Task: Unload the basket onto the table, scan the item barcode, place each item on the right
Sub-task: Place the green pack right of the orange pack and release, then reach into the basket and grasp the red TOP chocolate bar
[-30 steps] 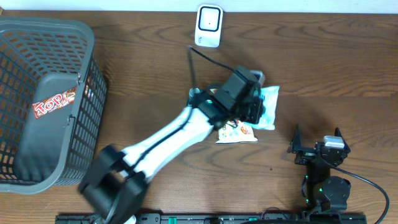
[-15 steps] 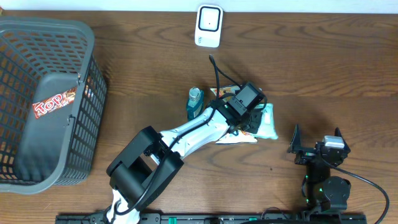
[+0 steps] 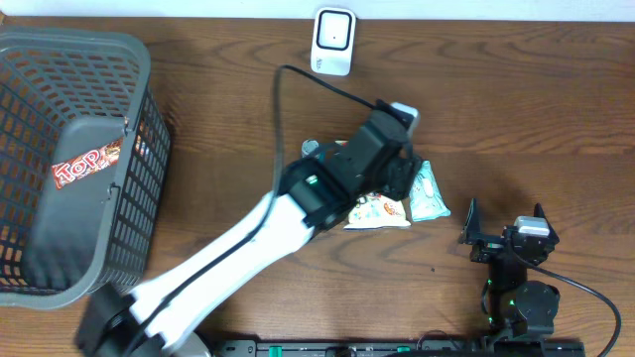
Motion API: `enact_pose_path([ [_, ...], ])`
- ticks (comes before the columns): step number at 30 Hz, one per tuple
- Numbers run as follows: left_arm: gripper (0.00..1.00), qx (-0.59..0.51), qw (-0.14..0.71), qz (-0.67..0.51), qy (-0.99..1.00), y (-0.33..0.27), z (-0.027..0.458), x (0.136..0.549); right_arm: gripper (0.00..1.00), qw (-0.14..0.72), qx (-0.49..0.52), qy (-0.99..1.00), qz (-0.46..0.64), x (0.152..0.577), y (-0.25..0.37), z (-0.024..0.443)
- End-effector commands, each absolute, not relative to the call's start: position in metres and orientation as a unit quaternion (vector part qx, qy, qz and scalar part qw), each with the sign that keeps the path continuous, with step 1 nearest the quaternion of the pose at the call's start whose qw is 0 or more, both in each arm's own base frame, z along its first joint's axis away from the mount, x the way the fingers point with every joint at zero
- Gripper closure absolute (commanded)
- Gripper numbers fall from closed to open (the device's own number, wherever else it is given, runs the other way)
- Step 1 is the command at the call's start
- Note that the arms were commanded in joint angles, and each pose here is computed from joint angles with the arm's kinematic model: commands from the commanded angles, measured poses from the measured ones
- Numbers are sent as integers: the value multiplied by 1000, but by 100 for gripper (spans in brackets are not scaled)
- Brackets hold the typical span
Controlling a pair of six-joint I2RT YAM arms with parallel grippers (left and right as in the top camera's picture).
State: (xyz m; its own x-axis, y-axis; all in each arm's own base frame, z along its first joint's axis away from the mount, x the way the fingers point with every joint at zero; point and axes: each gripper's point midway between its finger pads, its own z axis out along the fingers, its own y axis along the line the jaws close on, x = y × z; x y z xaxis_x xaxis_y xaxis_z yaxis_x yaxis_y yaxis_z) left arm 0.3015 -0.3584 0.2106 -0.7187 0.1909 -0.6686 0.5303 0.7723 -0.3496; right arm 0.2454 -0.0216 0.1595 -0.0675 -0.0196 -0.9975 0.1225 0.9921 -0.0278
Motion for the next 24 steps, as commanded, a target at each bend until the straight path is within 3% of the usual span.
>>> enact_pose_path([
  [1,40,186,444,-180,858,-301,287,313,1,682,28,729,-56,245,-21,159],
  [7,39,21,581,4,814,-177,366,322,1,682,28,729,-56,245,-21,159],
  [13,39,-152,630,130,751,-52,417,310,1,682,28,729,-56,245,-21,159],
  [15,38,-204,628,152,735,-14,423,305,1,682,28,729,-56,245,-21,159],
  [19,28,-348,603,184,694,70,414,286,1,682,28,729,-56,245,-21,159],
  [24,26,-428,538,131,715,118,372,288,1,682,28,729,-56,245,-21,159],
])
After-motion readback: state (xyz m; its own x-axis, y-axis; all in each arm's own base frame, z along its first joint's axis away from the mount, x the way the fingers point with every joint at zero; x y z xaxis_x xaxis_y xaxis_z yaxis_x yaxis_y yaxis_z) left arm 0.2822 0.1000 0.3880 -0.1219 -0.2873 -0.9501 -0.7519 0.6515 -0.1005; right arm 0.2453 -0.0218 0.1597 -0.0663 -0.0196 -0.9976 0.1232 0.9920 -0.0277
